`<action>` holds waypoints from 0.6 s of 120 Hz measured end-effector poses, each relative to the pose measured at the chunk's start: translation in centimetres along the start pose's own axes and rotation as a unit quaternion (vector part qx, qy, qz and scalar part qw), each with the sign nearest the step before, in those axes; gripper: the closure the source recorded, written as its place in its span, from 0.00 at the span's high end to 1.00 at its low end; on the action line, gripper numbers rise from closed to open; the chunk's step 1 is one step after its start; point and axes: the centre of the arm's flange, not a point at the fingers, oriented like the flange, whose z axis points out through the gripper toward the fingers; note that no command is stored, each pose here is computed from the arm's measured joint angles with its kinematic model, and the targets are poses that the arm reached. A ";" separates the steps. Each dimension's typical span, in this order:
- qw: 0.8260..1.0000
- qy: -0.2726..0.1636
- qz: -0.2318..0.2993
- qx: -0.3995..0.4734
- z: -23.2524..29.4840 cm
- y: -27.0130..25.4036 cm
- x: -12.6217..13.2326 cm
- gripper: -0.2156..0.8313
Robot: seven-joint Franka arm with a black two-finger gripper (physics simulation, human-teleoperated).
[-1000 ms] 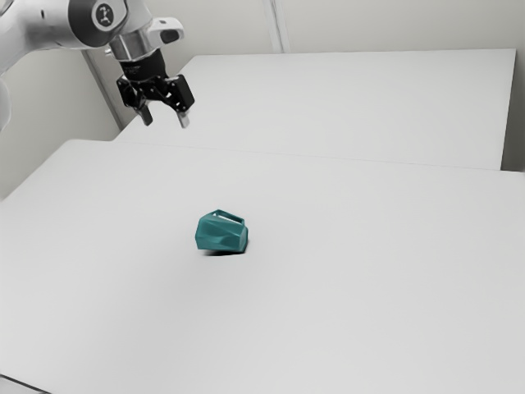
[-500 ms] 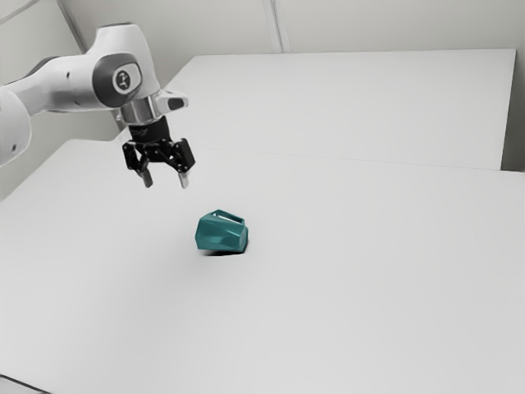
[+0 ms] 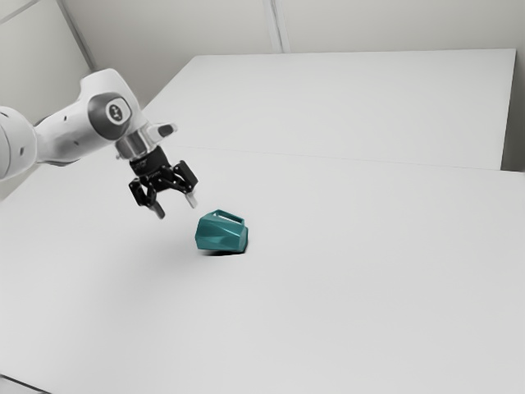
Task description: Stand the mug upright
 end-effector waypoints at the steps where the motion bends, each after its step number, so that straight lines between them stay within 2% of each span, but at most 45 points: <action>1: 1.000 0.000 0.000 -0.004 0.1 -0.1 0.1 0.79; 41: 0.993 0.012 0.040 -0.108 2.9 -2.8 2.5 0.79; 72: 0.987 0.019 0.088 -0.137 4.8 -3.9 3.5 0.79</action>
